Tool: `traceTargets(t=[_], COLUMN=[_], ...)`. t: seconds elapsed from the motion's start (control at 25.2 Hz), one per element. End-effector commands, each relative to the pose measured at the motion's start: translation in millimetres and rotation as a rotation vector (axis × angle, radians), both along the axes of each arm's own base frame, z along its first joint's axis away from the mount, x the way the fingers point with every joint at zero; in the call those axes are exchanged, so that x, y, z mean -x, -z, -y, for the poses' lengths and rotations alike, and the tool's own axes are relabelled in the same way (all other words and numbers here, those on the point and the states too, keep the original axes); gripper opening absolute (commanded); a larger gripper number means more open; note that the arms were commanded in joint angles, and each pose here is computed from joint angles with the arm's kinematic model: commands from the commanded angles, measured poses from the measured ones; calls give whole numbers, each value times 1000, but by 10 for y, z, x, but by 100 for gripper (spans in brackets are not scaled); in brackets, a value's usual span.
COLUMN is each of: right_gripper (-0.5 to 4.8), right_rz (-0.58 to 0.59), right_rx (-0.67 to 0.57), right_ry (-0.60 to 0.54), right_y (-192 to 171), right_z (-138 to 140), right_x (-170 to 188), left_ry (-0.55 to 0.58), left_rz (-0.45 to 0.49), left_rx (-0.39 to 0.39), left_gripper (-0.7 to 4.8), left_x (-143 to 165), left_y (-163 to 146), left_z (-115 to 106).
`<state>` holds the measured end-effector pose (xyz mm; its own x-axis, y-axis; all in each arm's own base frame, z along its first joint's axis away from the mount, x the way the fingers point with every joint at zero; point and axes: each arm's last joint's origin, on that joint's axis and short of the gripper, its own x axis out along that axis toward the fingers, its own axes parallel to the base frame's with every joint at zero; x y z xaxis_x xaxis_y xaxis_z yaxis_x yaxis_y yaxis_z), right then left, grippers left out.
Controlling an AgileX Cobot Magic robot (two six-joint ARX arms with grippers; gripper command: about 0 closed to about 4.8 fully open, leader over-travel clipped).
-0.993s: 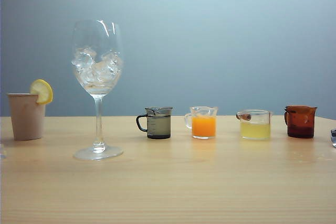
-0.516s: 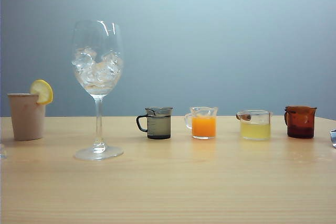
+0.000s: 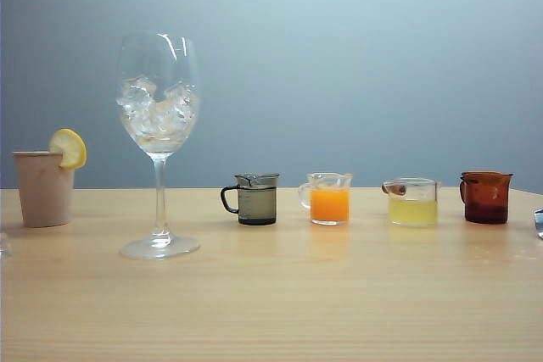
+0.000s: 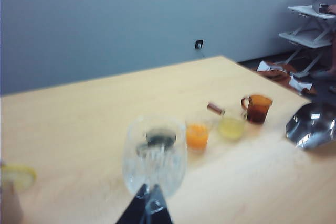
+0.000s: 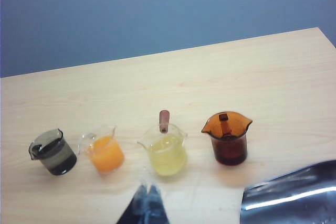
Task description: Pick up the ice scoop on the desk filled with ice cubes, pour the ice into the goblet, and finally put the scoop back on the table.
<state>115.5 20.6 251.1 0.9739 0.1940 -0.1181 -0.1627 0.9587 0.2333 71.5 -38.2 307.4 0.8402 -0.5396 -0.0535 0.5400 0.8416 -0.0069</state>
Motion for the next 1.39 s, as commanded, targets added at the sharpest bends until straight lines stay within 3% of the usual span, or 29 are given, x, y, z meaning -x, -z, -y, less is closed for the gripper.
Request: traceTargets(t=[0.04,0.44,0.64,0.87,1.39], right_gripper=[-8,-5,-5,-5,-5], right_rz=[-2,-23,-24,-23,-28], right_rx=[4,3,3,3,4], right_ry=[9,4,3,4,8], right_y=[201,352,352,352,357], right_z=[12,16,16,16,18], right_x=[46,78,78,78,78], left_ry=[-3,-41,-51,-114,-537], left_rz=[-17,83,91,169,150], left_rx=[-9,40,132,119,76], left_gripper=[-6,-6,-6,-6,-6], left_x=[-23,-118,-110,-66,-214], left_y=[195,781,921,968,1174], left_z=[9,42,34,-13,-372])
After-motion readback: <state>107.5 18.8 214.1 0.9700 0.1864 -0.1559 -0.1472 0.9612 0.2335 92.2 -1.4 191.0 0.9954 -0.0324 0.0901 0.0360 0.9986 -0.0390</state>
